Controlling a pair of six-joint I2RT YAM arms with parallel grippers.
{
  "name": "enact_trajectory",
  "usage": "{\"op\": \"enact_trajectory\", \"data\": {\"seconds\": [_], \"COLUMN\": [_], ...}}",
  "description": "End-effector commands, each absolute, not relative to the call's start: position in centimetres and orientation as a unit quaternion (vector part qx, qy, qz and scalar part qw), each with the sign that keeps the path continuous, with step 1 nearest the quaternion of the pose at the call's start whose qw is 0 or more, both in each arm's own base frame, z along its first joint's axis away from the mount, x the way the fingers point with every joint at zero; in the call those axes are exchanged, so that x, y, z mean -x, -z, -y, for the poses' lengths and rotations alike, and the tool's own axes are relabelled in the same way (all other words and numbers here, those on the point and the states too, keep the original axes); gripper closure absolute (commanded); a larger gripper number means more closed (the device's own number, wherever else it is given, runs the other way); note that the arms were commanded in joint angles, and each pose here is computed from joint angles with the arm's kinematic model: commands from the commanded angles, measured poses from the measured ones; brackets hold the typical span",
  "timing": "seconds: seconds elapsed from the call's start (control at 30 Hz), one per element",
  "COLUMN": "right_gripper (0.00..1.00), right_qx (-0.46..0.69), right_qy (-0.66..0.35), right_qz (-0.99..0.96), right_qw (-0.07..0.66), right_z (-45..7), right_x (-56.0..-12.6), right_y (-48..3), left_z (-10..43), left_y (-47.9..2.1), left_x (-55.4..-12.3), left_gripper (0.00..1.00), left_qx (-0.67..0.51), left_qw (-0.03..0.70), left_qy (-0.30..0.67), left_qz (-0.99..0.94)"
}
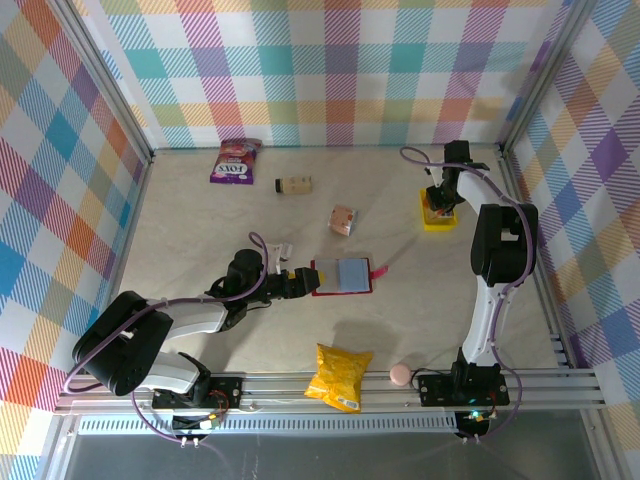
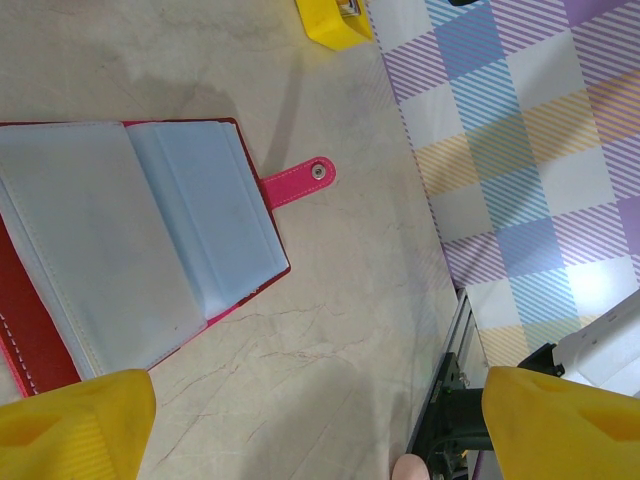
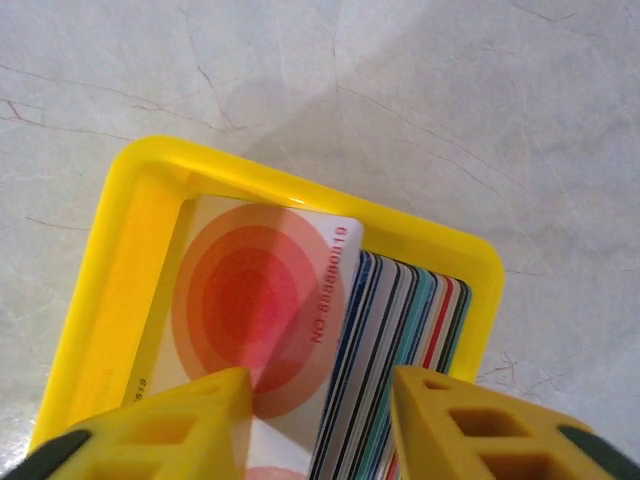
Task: Put the credit cards into the card holder
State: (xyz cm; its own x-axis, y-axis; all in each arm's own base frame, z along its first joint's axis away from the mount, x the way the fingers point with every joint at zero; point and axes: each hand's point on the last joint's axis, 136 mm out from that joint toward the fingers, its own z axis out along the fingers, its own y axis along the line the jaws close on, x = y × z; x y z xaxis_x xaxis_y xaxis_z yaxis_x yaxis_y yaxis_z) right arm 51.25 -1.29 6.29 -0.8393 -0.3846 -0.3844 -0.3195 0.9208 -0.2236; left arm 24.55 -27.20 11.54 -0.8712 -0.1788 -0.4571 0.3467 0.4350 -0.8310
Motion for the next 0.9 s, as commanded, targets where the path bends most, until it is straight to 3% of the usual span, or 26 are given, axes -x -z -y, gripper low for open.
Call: {"op": "enact_trajectory", "data": {"seconds": [0.0, 0.33, 0.53, 0.7, 0.77, 0.8, 0.87], "right_gripper": [0.68, 0.84, 0.83, 1.0, 1.0, 0.92, 0.62], "right_qx": [0.184, 0.18, 0.173, 0.166, 0.159, 0.153, 0.148], "right_qy": [0.07, 0.063, 0.037, 0.016, 0.01, 0.011, 0.019], "right_qz": [-0.952, -0.95, -0.945, -0.937, -0.934, -0.933, -0.934], "right_qw": [0.235, 0.248, 0.276, 0.306, 0.318, 0.326, 0.326], "right_z": [0.8, 0.5, -0.8, -1.9, -2.1, -2.0, -1.7], "right_x": [-51.2, -51.5, -51.8, -51.3, -50.7, -50.4, -49.8], "right_y": [-8.1, -9.1, -11.6, -14.9, -16.2, -16.8, -17.0], "left_z": [27.7, 27.7, 27.7, 27.7, 27.7, 27.7, 27.7], "left_y": [-12.0, -12.0, -12.0, -12.0, -12.2, -12.2, -12.5], "left_x": [-24.4, -24.4, -24.5, -24.4, -24.4, -24.4, -24.3], "left_gripper": [0.15, 0.15, 0.15, 0.15, 0.15, 0.15, 0.15], "left_qx": [-0.068, -0.068, -0.069, -0.07, -0.069, -0.069, -0.07], "left_qw": [0.248, 0.248, 0.249, 0.25, 0.249, 0.249, 0.251], "left_qy": [0.534, 0.533, 0.534, 0.533, 0.535, 0.536, 0.539], "left_qz": [-0.805, -0.806, -0.805, -0.805, -0.804, -0.804, -0.801]}}
